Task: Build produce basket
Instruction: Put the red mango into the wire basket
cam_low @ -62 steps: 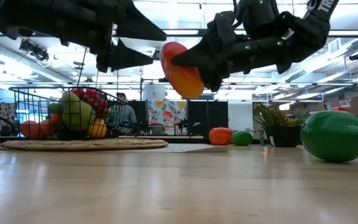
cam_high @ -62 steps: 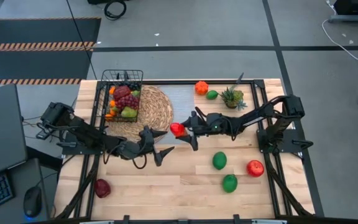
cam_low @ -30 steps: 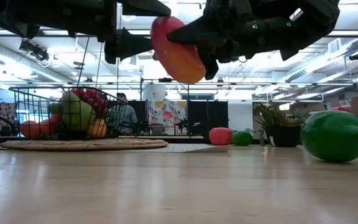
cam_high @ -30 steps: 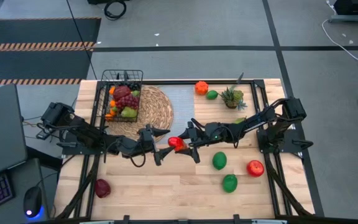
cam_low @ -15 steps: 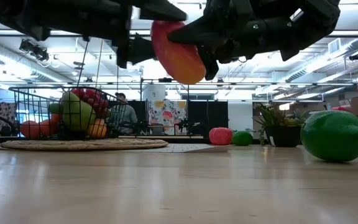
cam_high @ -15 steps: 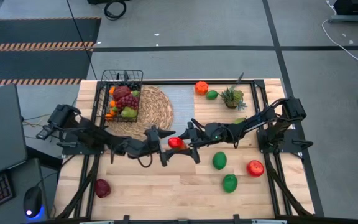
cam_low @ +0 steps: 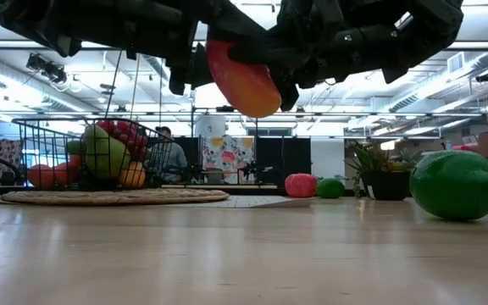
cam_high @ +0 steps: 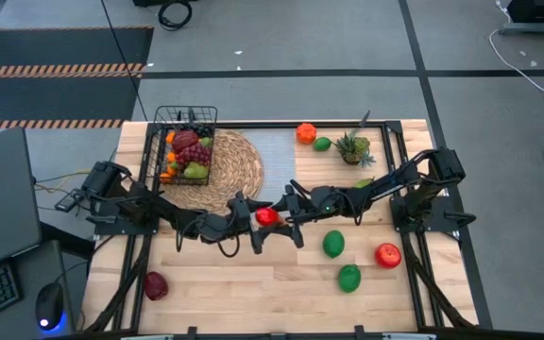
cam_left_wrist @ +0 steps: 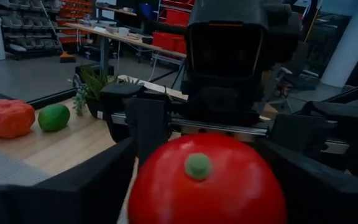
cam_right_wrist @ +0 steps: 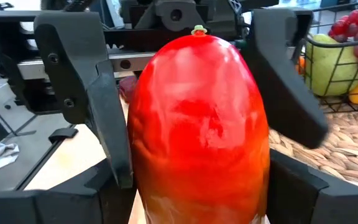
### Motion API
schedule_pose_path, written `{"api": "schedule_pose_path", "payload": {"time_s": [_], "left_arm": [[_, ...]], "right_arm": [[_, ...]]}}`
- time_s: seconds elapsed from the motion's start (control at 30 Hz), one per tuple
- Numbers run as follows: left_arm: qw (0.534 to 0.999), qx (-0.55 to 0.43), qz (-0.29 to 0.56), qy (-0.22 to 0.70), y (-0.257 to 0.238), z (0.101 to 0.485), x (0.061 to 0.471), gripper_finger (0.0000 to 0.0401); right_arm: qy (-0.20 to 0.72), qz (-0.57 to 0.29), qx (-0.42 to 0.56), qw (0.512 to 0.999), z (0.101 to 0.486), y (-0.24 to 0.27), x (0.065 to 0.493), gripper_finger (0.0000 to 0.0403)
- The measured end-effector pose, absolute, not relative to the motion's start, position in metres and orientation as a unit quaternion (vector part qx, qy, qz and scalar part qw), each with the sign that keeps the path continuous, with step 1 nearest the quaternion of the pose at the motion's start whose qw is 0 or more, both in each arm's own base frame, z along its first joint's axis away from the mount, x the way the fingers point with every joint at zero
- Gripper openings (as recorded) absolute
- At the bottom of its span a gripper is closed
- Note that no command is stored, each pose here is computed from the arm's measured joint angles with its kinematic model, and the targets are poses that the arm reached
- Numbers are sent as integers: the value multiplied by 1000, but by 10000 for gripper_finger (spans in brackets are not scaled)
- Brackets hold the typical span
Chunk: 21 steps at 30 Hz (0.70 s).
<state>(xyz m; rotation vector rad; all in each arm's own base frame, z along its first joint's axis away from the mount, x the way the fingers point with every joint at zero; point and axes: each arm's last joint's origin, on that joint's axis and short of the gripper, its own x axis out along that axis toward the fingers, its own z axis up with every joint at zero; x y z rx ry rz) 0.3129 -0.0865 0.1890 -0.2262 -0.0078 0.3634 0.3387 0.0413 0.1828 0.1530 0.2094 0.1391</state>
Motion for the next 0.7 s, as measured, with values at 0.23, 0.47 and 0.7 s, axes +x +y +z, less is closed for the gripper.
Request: {"api": "schedule_pose_path", "payload": {"time_s": [0.23,0.47,0.7], "left_arm": [[977,-111,181,-3,-87,189,313,250],[977,-105,184,7,-87,187,312,250],[974,-89,207,30,-86,182,312,250]], "right_arm": [[105,59,73,990,183,41,339,290],[116,51,59,990,180,40,338,327],[147,26,46,988,174,33,337,351]]}}
